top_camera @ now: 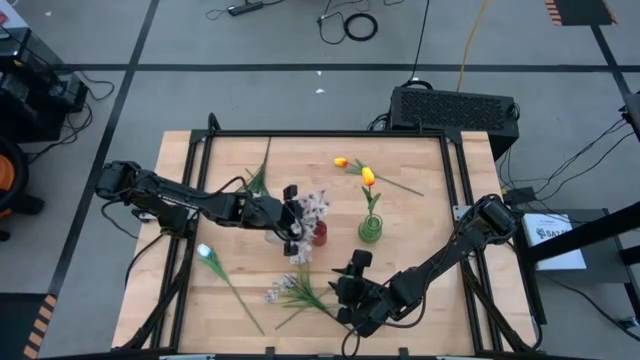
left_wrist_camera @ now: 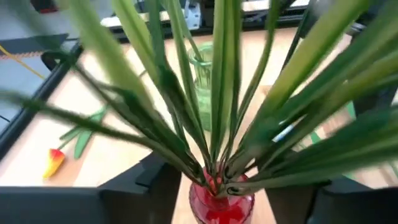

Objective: Sort flowers into vase by color
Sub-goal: Put the top right white flowers into the red vase

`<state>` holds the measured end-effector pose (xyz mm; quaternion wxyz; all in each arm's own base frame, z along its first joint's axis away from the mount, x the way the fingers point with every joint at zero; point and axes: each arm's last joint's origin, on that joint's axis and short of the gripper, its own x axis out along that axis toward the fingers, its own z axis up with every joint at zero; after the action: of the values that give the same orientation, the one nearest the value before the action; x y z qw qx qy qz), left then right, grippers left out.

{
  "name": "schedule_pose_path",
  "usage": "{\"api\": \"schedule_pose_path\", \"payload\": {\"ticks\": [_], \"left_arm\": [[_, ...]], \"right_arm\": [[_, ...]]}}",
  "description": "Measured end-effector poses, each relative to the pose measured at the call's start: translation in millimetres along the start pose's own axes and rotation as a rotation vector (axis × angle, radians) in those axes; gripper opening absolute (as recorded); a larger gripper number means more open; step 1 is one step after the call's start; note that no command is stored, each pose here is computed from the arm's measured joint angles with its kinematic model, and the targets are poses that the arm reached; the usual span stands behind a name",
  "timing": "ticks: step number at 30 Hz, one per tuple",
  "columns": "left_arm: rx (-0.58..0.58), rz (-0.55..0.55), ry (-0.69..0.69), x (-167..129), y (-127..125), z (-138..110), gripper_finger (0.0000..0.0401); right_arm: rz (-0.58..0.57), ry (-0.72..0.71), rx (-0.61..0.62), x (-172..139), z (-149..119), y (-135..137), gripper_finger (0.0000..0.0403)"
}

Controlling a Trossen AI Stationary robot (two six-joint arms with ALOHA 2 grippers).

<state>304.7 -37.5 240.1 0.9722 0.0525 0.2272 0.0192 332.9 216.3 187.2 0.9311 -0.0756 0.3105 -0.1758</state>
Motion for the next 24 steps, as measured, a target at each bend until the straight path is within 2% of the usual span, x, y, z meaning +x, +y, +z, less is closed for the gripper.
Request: {"api": "schedule_pose_path", "payload": {"ticks": [7,11,24], "left_arm": [[-0.003,-0.005,0.002,-1,0,0,0.0294],[-0.019,-0.006,0.010,-9,1,2,0.0324],[-0.021,-0.041,0.000,-43,-7,12,0.0332]], "right_arm": [[0.001,0.000,0.001,0,0,0,0.0157],[0.003,0.002,0.004,0,0,0,0.0157],[0.007,0.003,0.010,-2,-1,1,0.0157]]}}
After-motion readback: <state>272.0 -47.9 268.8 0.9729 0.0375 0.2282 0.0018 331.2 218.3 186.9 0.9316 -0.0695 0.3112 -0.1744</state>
